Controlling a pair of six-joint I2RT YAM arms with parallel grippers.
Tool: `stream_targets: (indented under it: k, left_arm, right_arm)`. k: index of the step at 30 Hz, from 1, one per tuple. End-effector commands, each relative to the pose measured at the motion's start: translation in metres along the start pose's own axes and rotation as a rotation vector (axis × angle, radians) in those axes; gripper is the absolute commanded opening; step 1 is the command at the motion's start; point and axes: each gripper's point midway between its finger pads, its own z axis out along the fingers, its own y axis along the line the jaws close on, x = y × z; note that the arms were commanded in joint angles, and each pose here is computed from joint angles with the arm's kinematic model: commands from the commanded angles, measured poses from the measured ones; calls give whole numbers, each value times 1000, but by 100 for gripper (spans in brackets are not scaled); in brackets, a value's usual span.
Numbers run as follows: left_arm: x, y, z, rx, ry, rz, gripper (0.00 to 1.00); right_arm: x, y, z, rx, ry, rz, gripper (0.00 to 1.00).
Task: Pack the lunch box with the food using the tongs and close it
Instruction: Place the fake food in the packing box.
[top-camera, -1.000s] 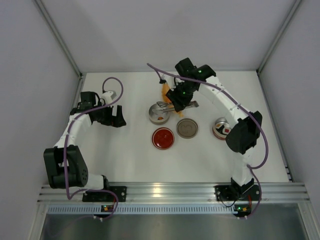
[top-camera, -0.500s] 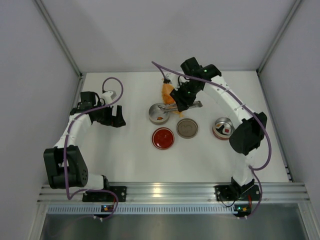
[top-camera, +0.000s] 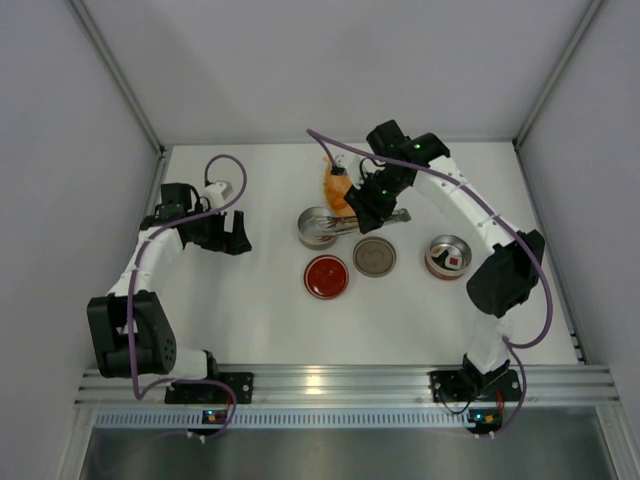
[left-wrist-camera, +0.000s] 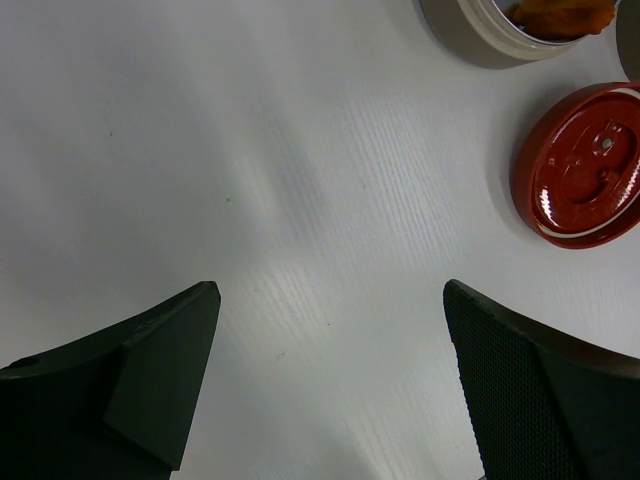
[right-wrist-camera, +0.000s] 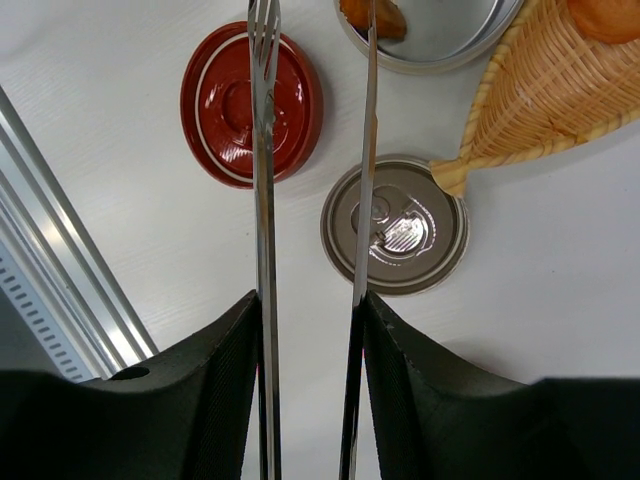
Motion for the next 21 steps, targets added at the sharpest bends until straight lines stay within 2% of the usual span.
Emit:
stream_targets:
  k: [1,21]
  left_arm:
    - [-11,-5,-8,-1,-48,46,98]
    - [-5,-2,-3,-1,-40,41,98]
  right_arm:
    - [-11,3,-10,1,-53,-10,42]
    - [-17,-15,13,10,-29,-2,42]
